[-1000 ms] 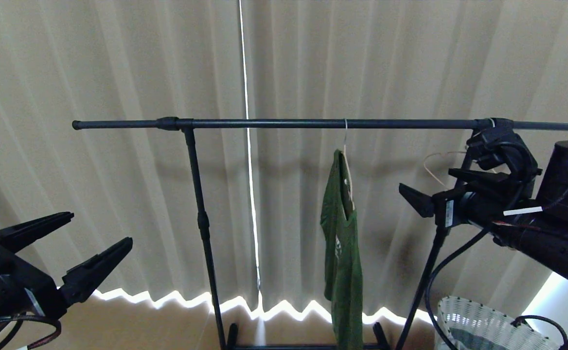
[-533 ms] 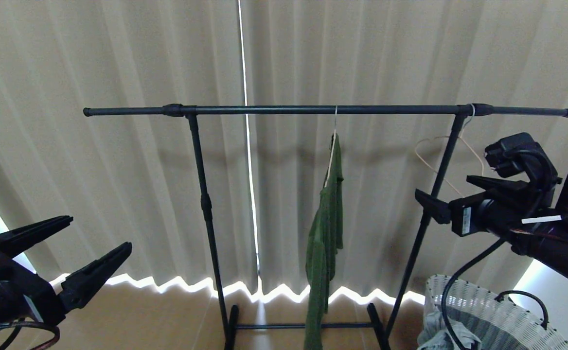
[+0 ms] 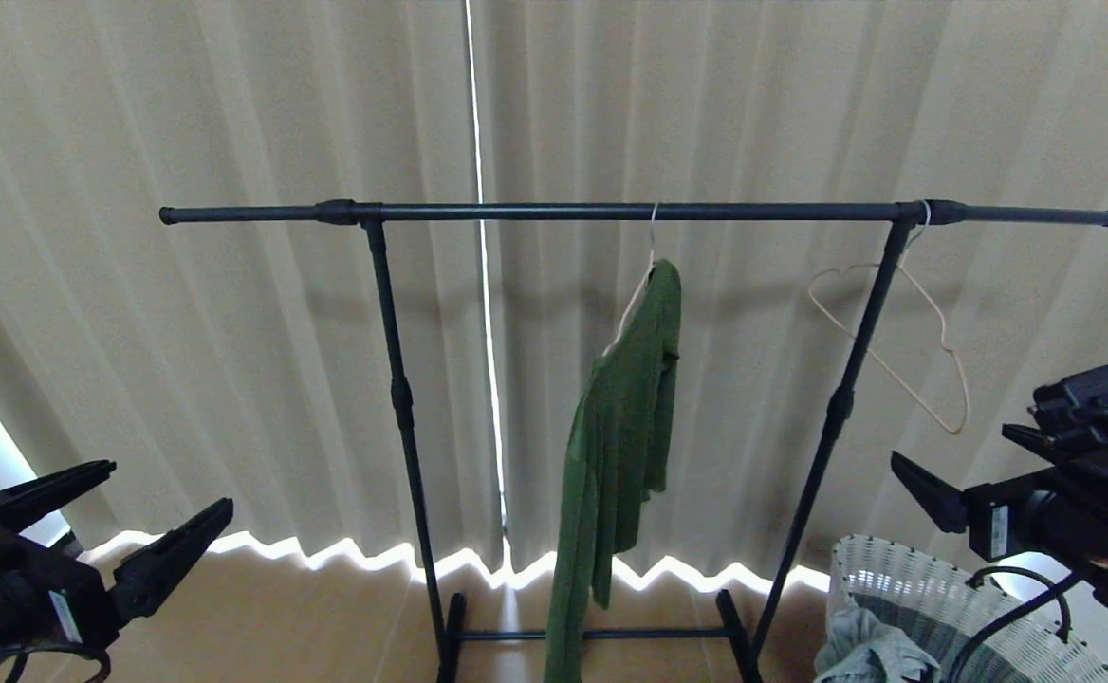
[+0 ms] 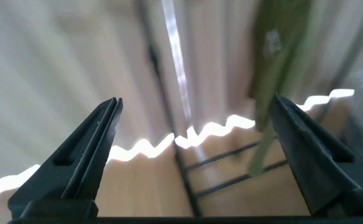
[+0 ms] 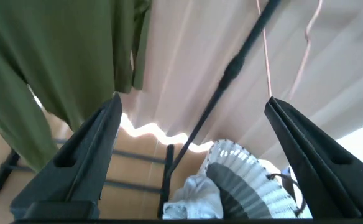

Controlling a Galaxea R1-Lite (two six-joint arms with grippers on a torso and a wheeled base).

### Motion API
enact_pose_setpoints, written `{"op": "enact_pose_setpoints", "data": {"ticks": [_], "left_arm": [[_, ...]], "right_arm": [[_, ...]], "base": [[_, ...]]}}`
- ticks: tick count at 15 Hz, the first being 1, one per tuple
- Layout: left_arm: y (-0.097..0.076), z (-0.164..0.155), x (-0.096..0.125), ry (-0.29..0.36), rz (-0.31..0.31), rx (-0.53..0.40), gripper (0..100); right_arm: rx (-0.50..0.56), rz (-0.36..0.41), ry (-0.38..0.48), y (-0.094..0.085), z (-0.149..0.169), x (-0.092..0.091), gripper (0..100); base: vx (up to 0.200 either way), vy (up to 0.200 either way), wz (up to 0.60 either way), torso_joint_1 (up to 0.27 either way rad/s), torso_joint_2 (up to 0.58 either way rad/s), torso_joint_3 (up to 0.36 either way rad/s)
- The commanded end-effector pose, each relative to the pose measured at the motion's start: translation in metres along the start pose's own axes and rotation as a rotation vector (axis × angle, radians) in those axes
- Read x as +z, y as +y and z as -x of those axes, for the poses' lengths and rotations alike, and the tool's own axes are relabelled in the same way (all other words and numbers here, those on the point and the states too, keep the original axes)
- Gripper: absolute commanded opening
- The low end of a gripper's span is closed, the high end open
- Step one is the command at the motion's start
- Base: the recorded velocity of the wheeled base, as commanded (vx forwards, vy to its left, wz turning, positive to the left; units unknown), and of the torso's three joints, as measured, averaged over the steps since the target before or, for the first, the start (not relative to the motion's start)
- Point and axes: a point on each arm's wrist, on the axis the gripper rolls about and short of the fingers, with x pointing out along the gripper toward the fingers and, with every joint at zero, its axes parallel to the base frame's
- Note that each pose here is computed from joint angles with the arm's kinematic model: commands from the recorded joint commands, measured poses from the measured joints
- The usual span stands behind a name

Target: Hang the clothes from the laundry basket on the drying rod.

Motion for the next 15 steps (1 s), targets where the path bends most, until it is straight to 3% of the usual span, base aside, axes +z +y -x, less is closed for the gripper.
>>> {"op": "enact_pose_setpoints", "data": {"ticks": [1, 4, 7, 13, 15], "left_arm": [[0.008, 0.002, -0.003, 0.017, 0.016, 0.071, 100], [0.009, 0.004, -0.001, 0.050, 0.023, 0.073, 100], [0.006, 0.026, 0.010, 0.107, 0.033, 0.050, 100], [0.004, 0.034, 0.008, 0.098, 0.026, 0.048, 100], [0.004, 0.034, 0.007, 0.101, 0.025, 0.048, 100]], "right_arm": [[-0.004, -0.002, -0.009, -0.001, 0.013, -0.016, 100], [-0.006, -0.011, -0.033, -0.001, 0.018, -0.021, 100], [-0.006, 0.003, 0.016, 0.001, 0.016, -0.029, 100], [-0.007, 0.004, 0.027, 0.000, 0.021, -0.035, 100], [-0.009, 0.004, 0.028, 0.000, 0.021, -0.035, 100]], "base": [[0.000, 0.000, 0.00, 0.000, 0.00, 0.000], [0.000, 0.000, 0.00, 0.000, 0.00, 0.000], [0.000, 0.000, 0.00, 0.000, 0.00, 0.000], [0.000, 0.000, 0.00, 0.000, 0.00, 0.000], [0.000, 0.000, -0.60, 0.002, 0.00, 0.002]]}}
